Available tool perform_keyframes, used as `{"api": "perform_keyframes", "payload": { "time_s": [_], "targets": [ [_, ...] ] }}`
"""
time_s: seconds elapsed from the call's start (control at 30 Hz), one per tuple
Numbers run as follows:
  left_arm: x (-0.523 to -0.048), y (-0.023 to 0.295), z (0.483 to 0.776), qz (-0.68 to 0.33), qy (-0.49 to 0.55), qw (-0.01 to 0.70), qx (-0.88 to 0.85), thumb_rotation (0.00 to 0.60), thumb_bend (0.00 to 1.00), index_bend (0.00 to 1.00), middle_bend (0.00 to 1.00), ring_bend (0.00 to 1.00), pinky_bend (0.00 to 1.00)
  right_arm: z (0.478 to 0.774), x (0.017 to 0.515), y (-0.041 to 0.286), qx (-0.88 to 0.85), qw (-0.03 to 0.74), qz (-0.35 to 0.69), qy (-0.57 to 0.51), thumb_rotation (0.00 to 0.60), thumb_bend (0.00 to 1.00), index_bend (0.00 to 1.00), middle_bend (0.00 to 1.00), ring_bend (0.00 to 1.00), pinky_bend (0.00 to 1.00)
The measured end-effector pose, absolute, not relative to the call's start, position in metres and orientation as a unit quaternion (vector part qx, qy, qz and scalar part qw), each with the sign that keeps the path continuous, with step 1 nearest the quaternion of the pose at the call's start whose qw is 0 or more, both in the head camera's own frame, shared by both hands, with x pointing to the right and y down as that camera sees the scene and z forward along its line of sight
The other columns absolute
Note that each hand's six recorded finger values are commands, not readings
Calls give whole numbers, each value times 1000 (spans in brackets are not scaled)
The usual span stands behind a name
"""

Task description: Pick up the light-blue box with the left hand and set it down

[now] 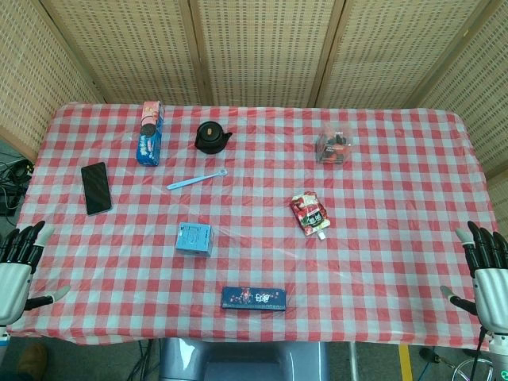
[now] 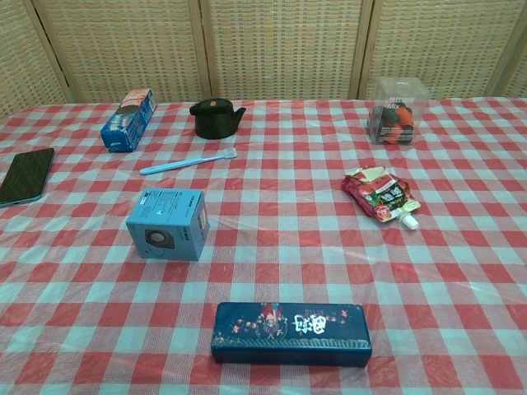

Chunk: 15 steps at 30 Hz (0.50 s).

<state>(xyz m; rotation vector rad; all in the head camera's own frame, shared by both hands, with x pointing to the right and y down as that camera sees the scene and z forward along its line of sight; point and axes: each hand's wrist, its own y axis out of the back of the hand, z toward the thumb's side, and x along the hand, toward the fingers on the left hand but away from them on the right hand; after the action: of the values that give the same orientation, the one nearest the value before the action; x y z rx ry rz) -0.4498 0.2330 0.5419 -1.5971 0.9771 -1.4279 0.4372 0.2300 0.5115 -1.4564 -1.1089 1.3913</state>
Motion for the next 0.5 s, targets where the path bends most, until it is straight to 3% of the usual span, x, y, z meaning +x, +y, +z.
{"api": "perform_keyframes", "payload": {
  "time_s": [0.5],
  "targets": [
    [-413,219,560,-529,347,391,-669,600,0,0,0,0,0,507,443,226,-573,402,553,-452,600,0,0,0,0,0]
  ]
}}
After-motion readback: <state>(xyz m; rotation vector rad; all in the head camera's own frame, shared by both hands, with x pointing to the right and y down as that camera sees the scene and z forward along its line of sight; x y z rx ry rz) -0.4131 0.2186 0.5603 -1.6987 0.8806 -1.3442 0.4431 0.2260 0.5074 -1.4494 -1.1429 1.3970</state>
